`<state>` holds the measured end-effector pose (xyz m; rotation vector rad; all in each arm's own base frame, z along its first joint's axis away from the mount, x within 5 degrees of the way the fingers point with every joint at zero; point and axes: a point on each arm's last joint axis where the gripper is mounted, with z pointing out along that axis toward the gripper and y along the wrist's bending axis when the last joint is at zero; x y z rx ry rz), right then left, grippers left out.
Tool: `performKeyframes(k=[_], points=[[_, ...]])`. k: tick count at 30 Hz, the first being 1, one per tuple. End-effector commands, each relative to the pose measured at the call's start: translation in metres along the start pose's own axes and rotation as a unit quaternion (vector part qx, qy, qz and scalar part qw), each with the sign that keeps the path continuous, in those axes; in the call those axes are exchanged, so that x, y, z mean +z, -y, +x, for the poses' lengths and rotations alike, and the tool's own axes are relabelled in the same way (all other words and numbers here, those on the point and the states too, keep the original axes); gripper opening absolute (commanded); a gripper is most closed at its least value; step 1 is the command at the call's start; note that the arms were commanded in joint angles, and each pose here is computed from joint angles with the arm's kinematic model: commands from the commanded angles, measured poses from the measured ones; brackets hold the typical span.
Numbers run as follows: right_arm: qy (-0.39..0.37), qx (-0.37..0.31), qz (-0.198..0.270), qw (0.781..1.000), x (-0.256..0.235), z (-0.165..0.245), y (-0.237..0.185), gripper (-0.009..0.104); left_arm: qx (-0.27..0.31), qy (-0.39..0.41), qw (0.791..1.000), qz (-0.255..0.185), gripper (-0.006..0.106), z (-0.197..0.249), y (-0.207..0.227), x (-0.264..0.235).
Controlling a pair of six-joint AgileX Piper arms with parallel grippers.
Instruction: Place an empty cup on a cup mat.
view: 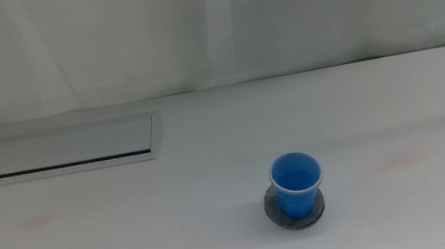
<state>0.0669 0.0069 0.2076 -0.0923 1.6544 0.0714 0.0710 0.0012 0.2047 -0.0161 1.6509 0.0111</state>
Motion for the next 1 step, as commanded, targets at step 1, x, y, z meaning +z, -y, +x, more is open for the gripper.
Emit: performKeyframes(k=[1], points=[[0.004,-0.004,0.001,1.0,-0.0003,0.0008,0.0002,-0.002,-0.003,-0.019,1.0,-0.002,-0.001,0.0142,-0.0003,0.0004]])
